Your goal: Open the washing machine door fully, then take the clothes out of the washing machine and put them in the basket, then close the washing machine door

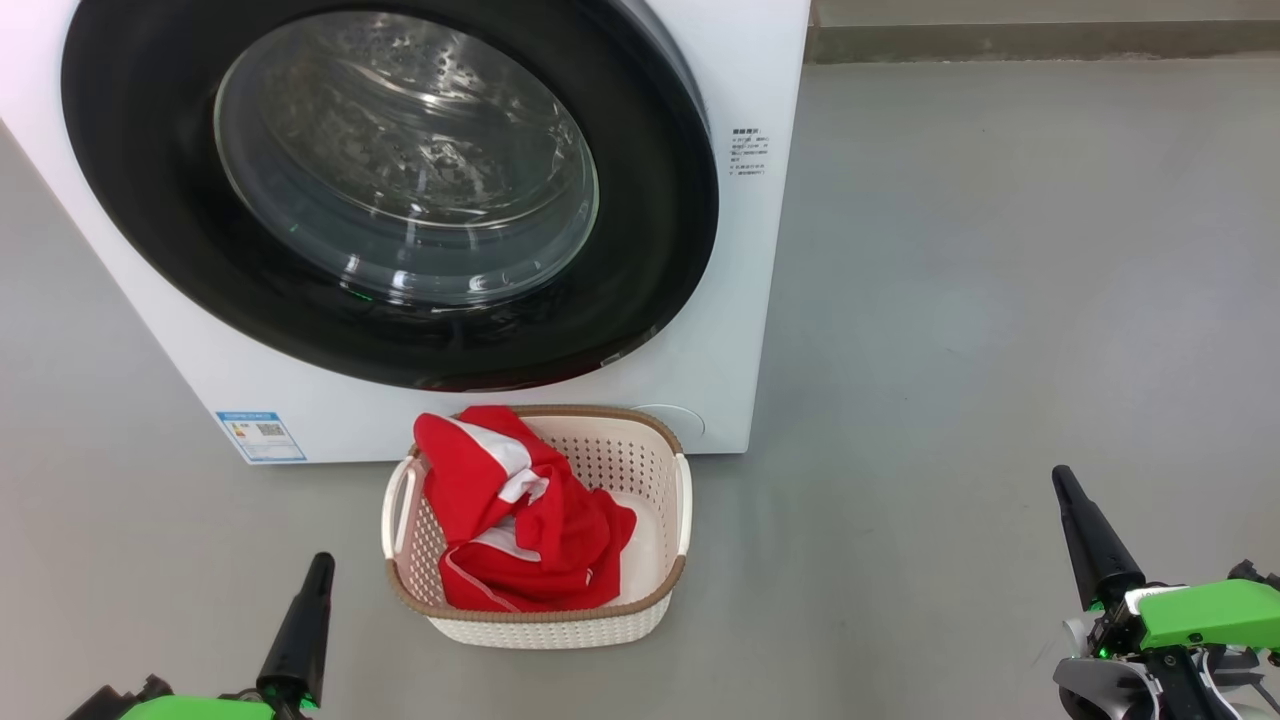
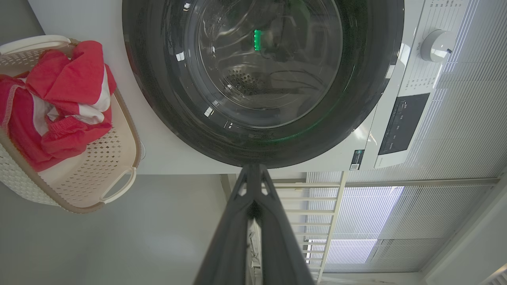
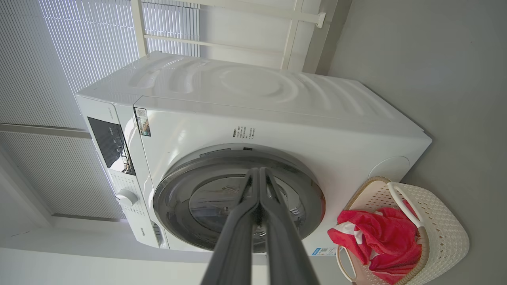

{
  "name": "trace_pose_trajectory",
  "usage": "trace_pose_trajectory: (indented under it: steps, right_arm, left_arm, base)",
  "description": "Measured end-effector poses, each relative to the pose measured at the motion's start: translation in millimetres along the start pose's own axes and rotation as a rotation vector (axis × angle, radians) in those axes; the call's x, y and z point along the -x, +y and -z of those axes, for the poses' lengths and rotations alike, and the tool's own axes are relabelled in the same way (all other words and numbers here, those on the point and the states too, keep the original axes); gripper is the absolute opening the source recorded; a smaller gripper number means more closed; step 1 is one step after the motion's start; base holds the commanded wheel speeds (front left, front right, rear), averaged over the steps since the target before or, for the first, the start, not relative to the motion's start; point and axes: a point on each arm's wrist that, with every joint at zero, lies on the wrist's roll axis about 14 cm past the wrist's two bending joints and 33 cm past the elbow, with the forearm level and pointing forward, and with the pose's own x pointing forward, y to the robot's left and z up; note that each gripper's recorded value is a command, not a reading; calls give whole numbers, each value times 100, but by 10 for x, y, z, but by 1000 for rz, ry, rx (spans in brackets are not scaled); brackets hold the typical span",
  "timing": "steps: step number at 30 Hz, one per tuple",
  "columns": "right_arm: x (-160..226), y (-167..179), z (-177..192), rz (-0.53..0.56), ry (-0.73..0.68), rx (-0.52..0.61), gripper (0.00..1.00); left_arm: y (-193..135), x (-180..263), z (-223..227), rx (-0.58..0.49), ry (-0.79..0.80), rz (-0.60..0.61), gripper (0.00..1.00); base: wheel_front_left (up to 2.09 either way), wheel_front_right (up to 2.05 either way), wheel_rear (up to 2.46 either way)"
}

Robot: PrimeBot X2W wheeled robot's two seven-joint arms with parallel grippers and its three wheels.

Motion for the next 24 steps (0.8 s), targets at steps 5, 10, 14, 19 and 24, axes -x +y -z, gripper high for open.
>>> trace_pose_trajectory:
  steps: [5,10,14,19,24]
  right_arm:
    - [0,0,-1,0,0,0,0]
    - [0,0,-1,0,0,0,0]
    - [0,0,-1,0,-1,0,0]
    - [0,0,-1,0,-1,0,0]
    - [0,0,-2,0,-1,-1,0]
  left_arm:
    - [0,0,0,0,0,0,0]
    - [0,0,0,0,0,0,0]
    - [0,0,0,0,0,0,0]
    - [0,0,0,0,0,0,0]
    - [0,0,0,0,0,0,0]
  base:
    - [0,0,0]
    - [0,0,0]
    - [0,0,0]
    - [0,0,0]
    - [0,0,0]
